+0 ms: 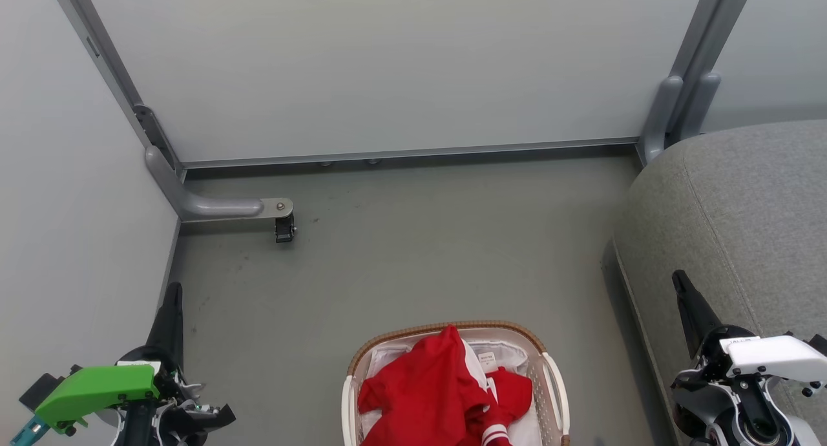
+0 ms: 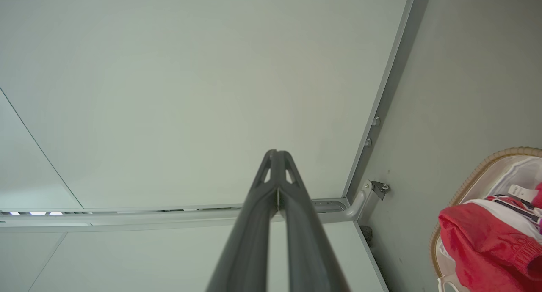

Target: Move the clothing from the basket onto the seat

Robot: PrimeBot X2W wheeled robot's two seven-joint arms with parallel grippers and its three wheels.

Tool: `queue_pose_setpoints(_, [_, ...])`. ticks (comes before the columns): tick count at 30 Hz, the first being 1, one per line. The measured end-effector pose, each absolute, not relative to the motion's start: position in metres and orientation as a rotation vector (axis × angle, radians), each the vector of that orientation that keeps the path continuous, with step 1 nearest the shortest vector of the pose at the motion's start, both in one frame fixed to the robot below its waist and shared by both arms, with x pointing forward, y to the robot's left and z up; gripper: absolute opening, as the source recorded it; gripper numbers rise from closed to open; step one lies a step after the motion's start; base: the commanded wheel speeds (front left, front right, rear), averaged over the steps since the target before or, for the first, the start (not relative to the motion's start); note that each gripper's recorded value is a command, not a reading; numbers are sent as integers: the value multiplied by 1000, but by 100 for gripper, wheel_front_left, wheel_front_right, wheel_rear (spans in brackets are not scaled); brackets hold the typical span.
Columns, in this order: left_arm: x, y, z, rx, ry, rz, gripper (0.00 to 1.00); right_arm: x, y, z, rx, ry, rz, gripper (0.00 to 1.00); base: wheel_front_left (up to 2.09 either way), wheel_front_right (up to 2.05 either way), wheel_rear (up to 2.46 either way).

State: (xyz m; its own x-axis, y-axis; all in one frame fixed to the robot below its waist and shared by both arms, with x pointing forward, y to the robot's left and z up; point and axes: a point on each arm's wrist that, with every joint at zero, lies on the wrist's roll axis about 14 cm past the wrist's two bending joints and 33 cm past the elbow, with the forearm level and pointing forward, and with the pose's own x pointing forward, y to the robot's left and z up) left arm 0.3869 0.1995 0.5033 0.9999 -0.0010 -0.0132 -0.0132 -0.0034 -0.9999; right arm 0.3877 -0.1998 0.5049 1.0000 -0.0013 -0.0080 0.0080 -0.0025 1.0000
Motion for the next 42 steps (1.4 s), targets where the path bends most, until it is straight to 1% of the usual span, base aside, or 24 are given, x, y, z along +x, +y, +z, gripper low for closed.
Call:
queue_pose_setpoints(9, [387,200,503,-1573,11,10,0,388,-199,505,1572,7,-6,0,0,0,0])
queue_pose_setpoints(10, [386,199,502,-1573,15,13,100,387,-199,503,1573,10,-9,100,0,0,0])
queue_pose_setpoints(11, [385,199,497,-1575,26,24,0,386,-198,499,1576,21,-19,0,0,0,0])
queue_pose_setpoints(12, [383,198,492,-1578,37,36,100,384,-198,495,1580,31,-29,100,0,0,0])
queue_pose_setpoints(13, [380,197,486,-1582,52,50,0,381,-197,488,1584,46,-43,0,0,0,0])
queue_pose_setpoints(14, [377,196,480,-1585,66,64,100,379,-196,483,1588,58,-55,100,0,0,0])
queue_pose_setpoints(18, [375,197,475,-1582,67,87,100,377,-196,480,1569,61,-67,100,0,0,0])
queue_pose_setpoints(22, [376,195,474,-1528,74,87,100,378,-198,480,1504,63,-69,100,0,0,0])
queue_pose_setpoints(42, [382,183,473,-1049,114,35,100,389,-198,490,1063,47,-38,100,0,0,0])
